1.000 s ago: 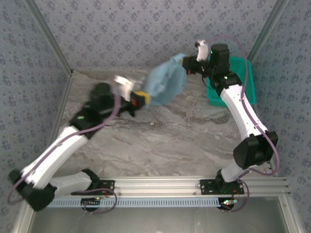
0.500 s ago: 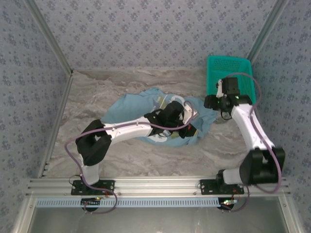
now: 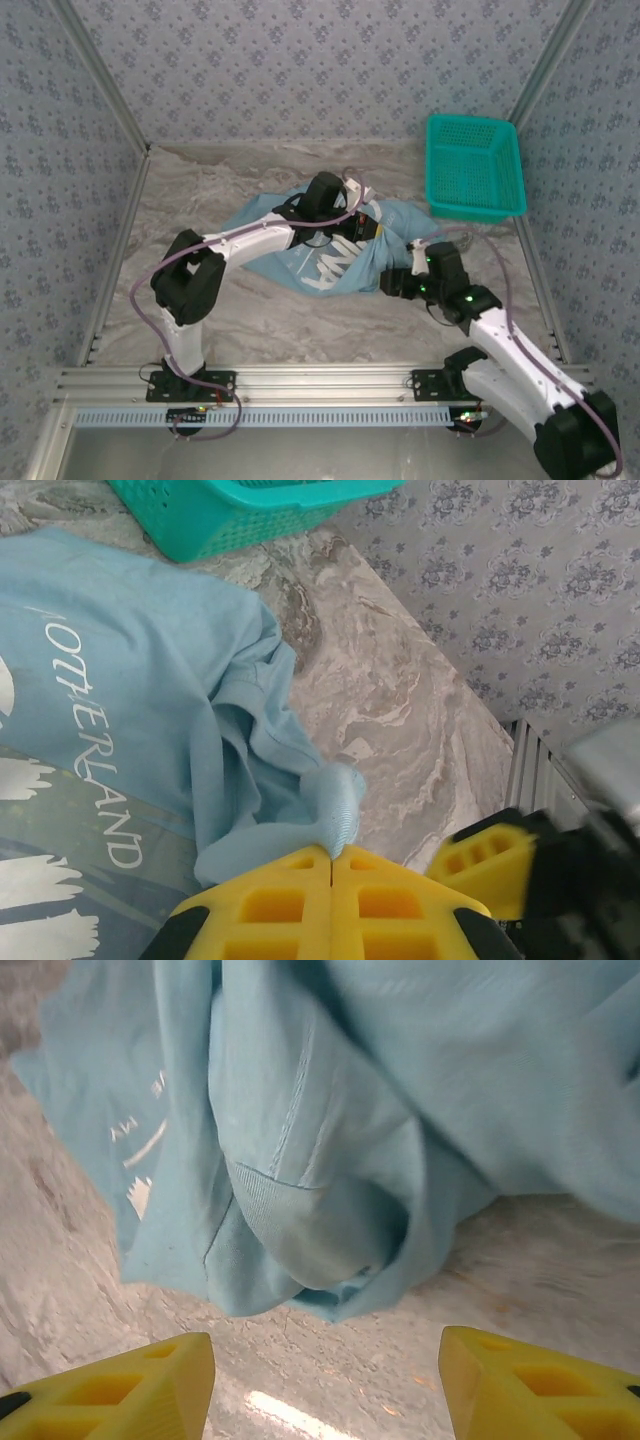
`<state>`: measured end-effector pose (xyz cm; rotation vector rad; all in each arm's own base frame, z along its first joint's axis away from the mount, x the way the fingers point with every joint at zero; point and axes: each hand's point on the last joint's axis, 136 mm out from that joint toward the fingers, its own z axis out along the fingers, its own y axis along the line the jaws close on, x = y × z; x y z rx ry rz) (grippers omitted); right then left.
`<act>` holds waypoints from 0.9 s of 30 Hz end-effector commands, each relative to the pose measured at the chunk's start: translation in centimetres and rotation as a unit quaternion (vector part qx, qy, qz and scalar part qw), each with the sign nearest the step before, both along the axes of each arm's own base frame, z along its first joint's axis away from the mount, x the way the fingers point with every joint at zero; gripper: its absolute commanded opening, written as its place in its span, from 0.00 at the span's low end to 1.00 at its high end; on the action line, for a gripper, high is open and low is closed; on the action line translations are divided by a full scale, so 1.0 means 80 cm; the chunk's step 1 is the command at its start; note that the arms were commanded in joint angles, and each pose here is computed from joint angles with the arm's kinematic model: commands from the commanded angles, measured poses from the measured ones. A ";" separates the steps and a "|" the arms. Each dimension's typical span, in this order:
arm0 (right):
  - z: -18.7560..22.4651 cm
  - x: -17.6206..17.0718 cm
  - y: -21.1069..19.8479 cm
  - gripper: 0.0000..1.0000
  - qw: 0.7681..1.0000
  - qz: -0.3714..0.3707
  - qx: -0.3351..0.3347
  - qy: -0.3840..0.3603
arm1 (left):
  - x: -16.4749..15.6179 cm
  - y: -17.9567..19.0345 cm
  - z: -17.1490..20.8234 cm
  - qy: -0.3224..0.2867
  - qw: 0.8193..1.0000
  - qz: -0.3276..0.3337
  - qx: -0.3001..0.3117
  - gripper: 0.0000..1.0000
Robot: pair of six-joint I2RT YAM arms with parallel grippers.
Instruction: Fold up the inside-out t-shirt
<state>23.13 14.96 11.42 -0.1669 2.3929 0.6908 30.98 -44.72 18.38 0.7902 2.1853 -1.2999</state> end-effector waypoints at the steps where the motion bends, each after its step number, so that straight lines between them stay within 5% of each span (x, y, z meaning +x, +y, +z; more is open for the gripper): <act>1: 0.025 0.050 0.020 0.64 0.996 -0.008 0.012 -0.084 | -0.003 -0.008 0.020 0.000 1.000 -0.018 -0.022 0.00; 5: 0.002 0.062 0.027 0.57 0.997 0.015 -0.016 -0.071 | -0.005 -0.007 0.016 0.001 1.000 -0.019 -0.017 0.00; 11: -0.004 0.055 0.013 0.20 0.997 0.018 -0.039 -0.063 | 0.004 -0.003 0.014 -0.011 1.000 -0.009 -0.008 0.00; 16: 0.009 0.026 0.014 0.00 0.999 0.037 -0.014 -0.035 | 0.040 0.003 0.006 -0.044 0.998 0.032 0.021 0.00; 22: 0.064 0.008 0.032 0.00 0.993 0.045 0.111 -0.007 | 0.066 0.045 0.002 -0.113 0.984 0.103 0.086 0.43; 27: 0.089 0.020 0.037 0.00 0.981 0.035 0.191 0.013 | 0.025 0.103 0.023 -0.151 0.976 0.129 0.084 0.58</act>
